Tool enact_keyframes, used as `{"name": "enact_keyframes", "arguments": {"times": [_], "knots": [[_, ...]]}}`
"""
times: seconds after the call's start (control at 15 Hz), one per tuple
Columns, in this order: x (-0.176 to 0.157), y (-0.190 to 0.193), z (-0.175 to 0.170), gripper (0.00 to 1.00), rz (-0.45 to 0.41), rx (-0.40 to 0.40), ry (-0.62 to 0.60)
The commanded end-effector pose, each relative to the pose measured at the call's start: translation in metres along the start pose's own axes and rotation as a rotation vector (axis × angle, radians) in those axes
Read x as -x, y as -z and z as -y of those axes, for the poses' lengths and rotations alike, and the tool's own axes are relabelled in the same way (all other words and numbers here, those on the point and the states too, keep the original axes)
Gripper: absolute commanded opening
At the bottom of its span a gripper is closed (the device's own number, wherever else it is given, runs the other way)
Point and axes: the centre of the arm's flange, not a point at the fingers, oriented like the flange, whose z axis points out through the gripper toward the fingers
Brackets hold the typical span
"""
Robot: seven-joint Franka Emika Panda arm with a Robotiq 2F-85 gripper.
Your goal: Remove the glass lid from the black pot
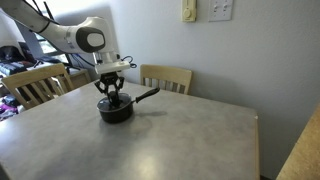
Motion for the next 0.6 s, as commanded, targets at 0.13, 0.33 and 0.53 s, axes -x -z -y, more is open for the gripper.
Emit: {"name": "enact_keyframes", "arguments": {"times": [0.13, 0.33, 0.53], "knots": [[0.004, 0.025, 0.011, 0.16, 0.013, 0.015, 0.015], [0.004, 0.039, 0.014, 0.16, 0.016, 0.021, 0.024], [0.007, 0.057, 0.017, 0.16, 0.027, 0.022, 0.028]]}}
